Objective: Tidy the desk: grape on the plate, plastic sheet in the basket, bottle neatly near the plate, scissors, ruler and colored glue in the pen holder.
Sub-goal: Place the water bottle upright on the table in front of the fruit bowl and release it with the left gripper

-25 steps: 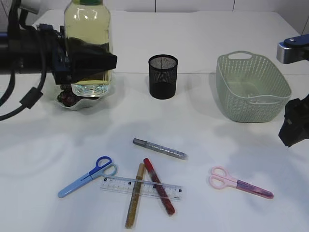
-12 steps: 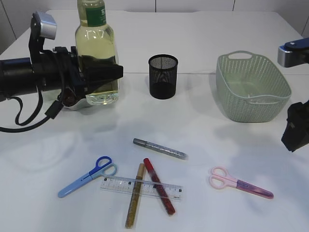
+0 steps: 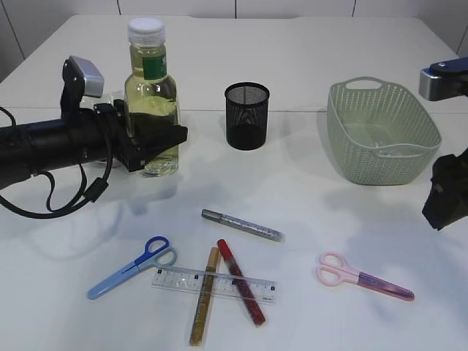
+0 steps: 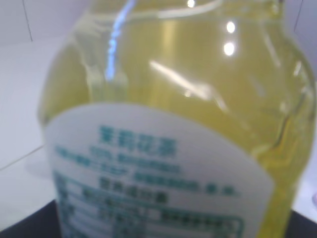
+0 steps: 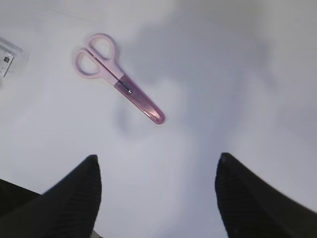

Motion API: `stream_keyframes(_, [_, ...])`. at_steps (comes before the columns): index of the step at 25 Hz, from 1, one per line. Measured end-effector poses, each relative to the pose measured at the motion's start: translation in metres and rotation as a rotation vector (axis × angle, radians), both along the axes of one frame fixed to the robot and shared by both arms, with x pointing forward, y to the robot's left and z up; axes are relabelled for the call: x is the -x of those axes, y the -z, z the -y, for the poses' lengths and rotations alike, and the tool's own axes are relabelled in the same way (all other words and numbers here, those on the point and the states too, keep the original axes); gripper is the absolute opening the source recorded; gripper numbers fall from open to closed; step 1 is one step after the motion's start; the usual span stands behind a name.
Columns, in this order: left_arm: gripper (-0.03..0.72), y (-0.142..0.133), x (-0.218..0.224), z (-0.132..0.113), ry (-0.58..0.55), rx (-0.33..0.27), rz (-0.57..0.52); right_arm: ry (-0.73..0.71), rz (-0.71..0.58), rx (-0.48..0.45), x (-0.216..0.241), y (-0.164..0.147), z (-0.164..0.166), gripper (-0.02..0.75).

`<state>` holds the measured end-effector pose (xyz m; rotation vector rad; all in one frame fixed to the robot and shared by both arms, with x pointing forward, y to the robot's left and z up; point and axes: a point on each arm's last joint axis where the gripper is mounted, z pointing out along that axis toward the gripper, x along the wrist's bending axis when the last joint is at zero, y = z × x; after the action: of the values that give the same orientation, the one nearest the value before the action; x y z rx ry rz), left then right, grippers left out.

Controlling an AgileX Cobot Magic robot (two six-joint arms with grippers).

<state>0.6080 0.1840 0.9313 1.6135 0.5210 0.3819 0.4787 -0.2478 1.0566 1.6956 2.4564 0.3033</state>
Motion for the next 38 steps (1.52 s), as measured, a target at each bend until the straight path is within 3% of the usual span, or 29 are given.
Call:
stream_keyframes(6, [0.441, 0.026, -0.004, -0.001, -0.026, -0.026, -0.029, 0.01, -0.008, -0.042, 0.001, 0.0, -0.003, 0.554])
stream_keyframes(13, [0.441, 0.055, -0.01, -0.006, -0.109, -0.014, -0.095, 0.016, -0.01, -0.051, 0.001, 0.0, -0.004, 0.553])
stream_keyframes(26, [0.44, 0.082, -0.012, -0.009, -0.153, -0.028, -0.134, 0.035, 0.009, -0.098, -0.001, -0.001, -0.008, 0.553])
stream_keyframes(38, [0.444, 0.086, -0.016, -0.012, -0.214, 0.0, -0.12, 0.036, 0.017, -0.101, -0.002, -0.002, -0.008, 0.552])
